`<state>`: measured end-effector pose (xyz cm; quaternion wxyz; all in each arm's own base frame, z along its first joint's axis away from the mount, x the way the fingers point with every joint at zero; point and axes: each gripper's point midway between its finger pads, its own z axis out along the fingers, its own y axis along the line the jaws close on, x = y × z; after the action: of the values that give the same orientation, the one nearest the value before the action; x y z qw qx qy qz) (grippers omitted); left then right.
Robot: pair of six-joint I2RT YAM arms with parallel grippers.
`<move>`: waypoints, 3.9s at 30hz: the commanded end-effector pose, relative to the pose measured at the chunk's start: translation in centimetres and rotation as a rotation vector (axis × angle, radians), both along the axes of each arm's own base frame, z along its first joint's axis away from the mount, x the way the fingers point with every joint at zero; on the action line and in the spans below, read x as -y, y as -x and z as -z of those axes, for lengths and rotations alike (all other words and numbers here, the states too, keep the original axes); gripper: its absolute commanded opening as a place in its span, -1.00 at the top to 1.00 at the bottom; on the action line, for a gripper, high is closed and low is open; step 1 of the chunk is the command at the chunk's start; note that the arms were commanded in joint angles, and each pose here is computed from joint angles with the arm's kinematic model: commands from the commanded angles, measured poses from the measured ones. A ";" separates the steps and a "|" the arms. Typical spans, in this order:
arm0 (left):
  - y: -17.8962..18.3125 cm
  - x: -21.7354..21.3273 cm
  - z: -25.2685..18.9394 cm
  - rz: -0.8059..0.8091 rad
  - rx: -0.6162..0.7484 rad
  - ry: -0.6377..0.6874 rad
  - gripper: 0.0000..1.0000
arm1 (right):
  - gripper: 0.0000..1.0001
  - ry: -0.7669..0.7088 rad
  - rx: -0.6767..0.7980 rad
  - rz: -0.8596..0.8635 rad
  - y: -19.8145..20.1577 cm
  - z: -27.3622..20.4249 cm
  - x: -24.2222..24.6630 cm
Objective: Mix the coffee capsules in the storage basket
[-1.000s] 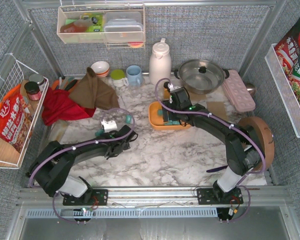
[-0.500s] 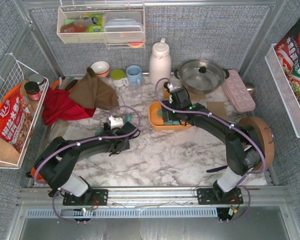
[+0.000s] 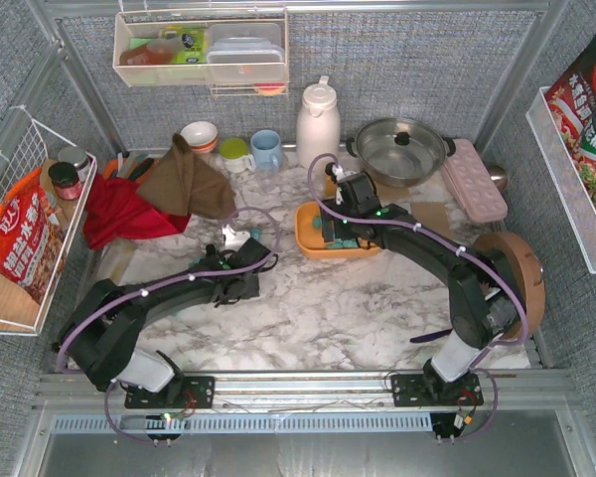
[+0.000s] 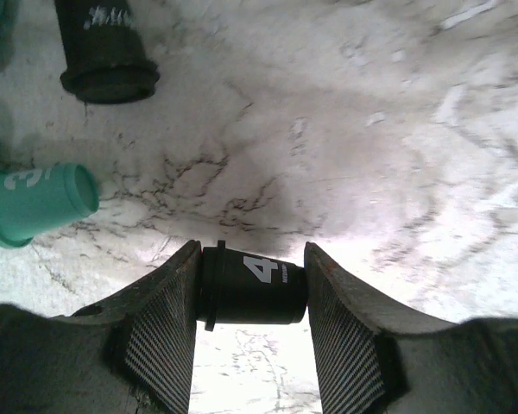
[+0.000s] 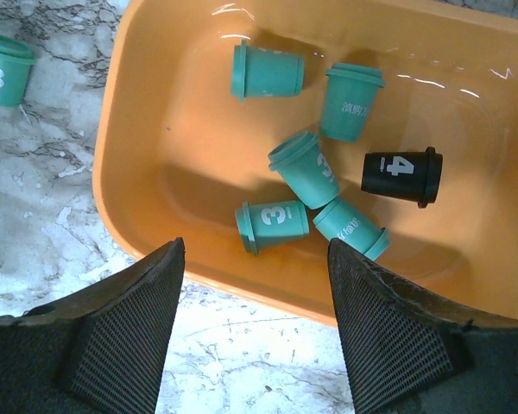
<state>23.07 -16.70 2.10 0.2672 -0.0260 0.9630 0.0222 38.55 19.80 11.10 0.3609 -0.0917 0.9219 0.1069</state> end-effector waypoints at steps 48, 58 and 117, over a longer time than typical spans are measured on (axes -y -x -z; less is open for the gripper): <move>-3.1 16.4 -21.0 1.136 1.133 0.448 -0.05 | -0.19 -0.512 -0.093 -0.472 8.8 -11.8 -9.6; -3.2 16.5 -21.6 1.133 1.150 0.452 -0.05 | 0.28 -0.533 -0.118 -0.459 8.7 -11.2 -10.2; -0.8 -7.8 -2.0 -0.234 0.256 0.084 -0.82 | -0.42 0.020 0.059 0.019 0.6 -0.3 1.6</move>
<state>22.60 -6.91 4.00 0.3729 -0.2026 0.9041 0.0499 37.69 17.60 10.81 0.3812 -0.0851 0.9173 0.0771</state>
